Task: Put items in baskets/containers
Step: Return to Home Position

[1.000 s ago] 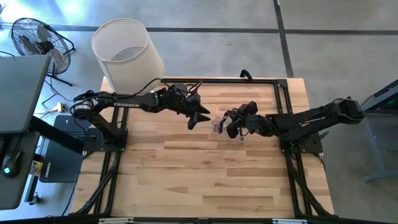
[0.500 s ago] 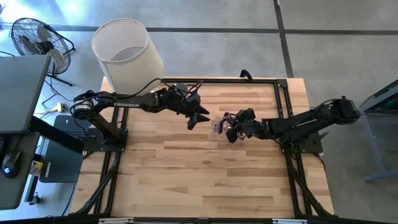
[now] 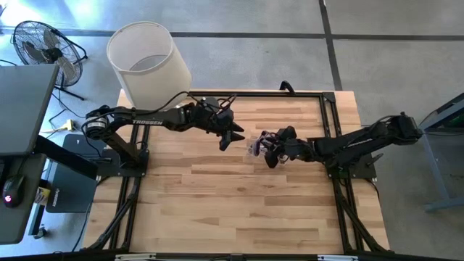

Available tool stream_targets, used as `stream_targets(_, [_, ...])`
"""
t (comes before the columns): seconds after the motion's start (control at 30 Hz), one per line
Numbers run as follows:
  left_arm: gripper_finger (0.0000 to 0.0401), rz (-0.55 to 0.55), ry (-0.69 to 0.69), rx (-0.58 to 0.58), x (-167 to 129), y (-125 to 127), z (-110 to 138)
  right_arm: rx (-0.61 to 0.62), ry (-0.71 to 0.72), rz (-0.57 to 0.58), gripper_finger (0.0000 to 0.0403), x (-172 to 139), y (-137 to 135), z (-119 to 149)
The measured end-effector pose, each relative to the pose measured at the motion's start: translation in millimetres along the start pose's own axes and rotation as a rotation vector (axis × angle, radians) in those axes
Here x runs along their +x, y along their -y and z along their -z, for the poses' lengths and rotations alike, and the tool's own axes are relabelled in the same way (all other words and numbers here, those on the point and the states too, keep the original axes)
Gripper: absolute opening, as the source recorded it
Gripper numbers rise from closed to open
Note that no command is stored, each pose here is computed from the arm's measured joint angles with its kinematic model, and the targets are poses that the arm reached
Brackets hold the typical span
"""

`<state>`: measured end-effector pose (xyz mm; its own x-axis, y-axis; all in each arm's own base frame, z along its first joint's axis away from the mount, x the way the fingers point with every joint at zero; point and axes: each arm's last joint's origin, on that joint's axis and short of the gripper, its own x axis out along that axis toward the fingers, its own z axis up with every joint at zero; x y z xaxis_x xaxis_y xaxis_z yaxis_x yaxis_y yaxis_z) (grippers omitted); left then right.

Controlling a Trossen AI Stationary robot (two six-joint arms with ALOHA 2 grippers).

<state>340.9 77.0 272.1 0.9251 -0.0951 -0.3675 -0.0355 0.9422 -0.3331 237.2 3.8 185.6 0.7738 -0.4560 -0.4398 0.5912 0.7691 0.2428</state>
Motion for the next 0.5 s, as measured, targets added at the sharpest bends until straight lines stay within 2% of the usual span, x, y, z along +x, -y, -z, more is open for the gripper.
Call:
stream_targets(0.13, [0.0184, -0.113, 0.025, 0.004, 0, -3, -1, -0.041, 0.073, -0.042, 0.0128, -16, 1, -16])
stream_targets(0.3, [0.0175, -0.107, 0.013, 0.148, 0, -1, 0, -0.202, 0.181, -0.127, 0.0125, -42, 4, -38])
stream_targets(0.37, [0.0158, -0.097, 0.008, 0.185, 1, 2, 1, -0.259, 0.205, -0.184, 0.0117, -53, 5, -44])
stream_targets(0.5, [0.0093, -0.064, -0.001, 0.218, 5, 13, 4, -0.254, 0.198, -0.254, 0.0083, -70, 12, -49])
